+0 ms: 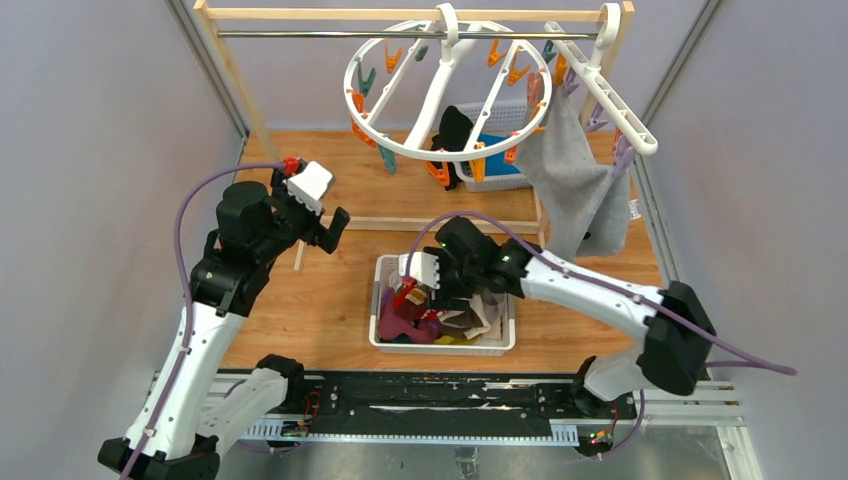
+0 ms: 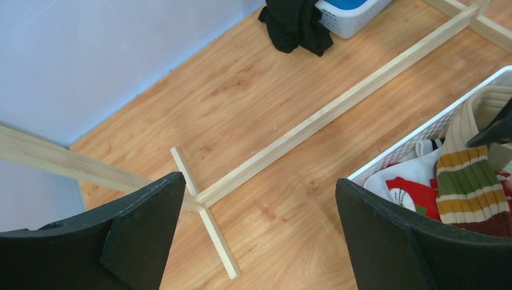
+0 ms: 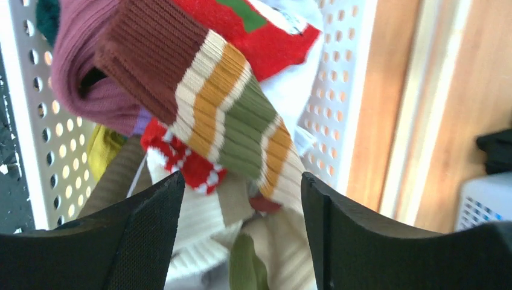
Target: Remove the socks clipped to the hanger
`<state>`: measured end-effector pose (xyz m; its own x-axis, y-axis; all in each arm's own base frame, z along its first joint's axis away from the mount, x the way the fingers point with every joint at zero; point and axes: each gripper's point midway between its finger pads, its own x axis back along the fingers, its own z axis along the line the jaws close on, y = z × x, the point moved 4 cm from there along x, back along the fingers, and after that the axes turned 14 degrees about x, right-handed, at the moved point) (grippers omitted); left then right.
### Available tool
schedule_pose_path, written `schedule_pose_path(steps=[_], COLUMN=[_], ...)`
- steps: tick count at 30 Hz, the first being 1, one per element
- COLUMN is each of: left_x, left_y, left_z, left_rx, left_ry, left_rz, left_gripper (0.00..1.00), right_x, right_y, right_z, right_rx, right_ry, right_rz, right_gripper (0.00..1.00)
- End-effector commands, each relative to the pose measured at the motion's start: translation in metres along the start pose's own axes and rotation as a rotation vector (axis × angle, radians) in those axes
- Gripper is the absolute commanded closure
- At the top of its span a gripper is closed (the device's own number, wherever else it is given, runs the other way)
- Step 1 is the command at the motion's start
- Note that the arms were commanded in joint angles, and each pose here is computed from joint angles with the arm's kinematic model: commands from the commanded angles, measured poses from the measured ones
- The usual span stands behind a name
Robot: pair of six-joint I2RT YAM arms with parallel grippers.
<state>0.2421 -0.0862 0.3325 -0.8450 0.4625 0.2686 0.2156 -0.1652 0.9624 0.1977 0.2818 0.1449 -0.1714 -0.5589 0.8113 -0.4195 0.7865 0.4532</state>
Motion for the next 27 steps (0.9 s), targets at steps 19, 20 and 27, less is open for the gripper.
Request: schedule_pose_path(steps=[19,20,27], left_x=[0.007,0.007,0.000], left_y=[-0.002,-0.001,0.001], left_z=[0.043,0.044,0.042], left_rx=[0.207,0.212,0.233], left_ry=[0.212,0.210,0.160], left_rz=[-0.165,-0.169,-0.189], left_gripper=[0.00,0.00,0.00], right_x=[0.184,0.189,0.216], right_y=[-0.036,-0.038,-0.067], right_z=[-0.033,-0.034,-0.050], right_rx=[-0.349,-0.361,-0.487], right_ry=[-0.605,-0.623,-0.819], right_rz=[-0.263,-0.281,-0.241], right_gripper=[0.22,0.22,0.21])
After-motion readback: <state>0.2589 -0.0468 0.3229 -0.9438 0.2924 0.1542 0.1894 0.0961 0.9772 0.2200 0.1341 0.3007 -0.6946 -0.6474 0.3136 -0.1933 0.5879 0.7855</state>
